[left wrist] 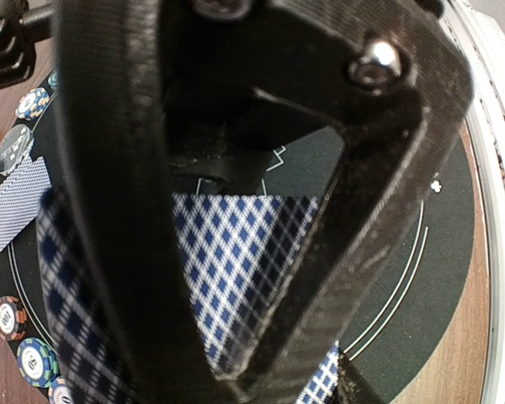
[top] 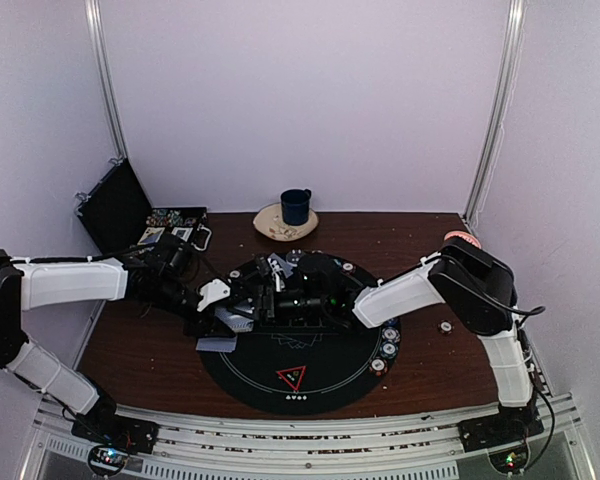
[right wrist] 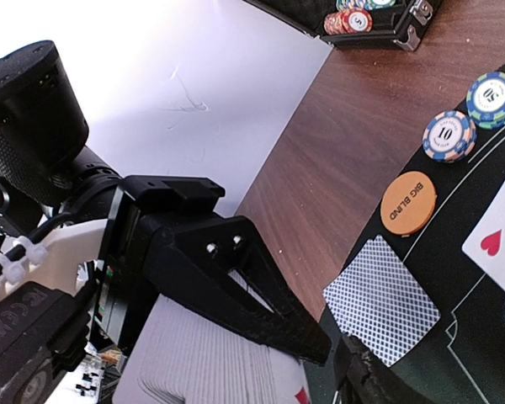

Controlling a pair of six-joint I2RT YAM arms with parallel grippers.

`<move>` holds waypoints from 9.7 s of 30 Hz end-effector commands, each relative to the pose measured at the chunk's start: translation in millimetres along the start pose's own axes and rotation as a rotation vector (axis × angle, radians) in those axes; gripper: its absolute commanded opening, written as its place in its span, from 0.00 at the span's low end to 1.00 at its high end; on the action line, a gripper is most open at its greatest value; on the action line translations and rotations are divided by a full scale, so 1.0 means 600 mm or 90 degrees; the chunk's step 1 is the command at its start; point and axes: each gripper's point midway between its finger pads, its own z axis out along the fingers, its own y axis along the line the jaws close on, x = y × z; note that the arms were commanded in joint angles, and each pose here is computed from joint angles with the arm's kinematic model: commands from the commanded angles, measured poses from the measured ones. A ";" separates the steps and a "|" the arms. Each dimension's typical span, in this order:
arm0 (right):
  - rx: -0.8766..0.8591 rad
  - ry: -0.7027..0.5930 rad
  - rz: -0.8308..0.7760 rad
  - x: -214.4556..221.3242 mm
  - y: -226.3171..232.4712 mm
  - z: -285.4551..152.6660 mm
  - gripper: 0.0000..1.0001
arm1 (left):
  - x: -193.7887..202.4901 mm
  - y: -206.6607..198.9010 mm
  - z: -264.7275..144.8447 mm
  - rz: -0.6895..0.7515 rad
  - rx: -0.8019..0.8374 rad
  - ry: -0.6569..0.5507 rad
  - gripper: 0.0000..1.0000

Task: Distribute texas hold em gaming equipment
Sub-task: Pass from the left arm to the right, then pass from the right arm to the left, then pick up the poker card from the face-down deck piles.

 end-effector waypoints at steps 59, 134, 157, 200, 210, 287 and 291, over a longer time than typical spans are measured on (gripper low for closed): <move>-0.081 -0.011 0.112 0.009 0.018 -0.007 0.00 | 0.013 -0.009 0.031 0.042 0.021 0.027 0.98; -0.119 0.031 0.128 0.035 0.074 0.017 0.07 | 0.023 -0.013 0.052 0.050 0.019 0.049 0.70; -0.058 0.026 0.135 0.050 0.034 0.016 0.15 | 0.018 0.001 0.049 0.043 -0.014 0.045 0.59; -0.033 0.021 0.156 0.057 0.007 0.007 0.00 | 0.020 -0.014 0.050 0.069 0.010 0.034 0.60; 0.002 0.032 0.140 0.061 -0.013 0.009 0.09 | 0.009 -0.014 0.043 0.070 0.004 0.018 0.46; 0.114 0.023 0.063 0.052 -0.024 -0.078 0.00 | 0.024 -0.004 0.055 0.053 -0.003 0.042 0.34; 0.122 0.003 0.059 0.041 -0.023 -0.108 0.00 | 0.025 -0.005 0.056 0.051 -0.001 0.042 0.34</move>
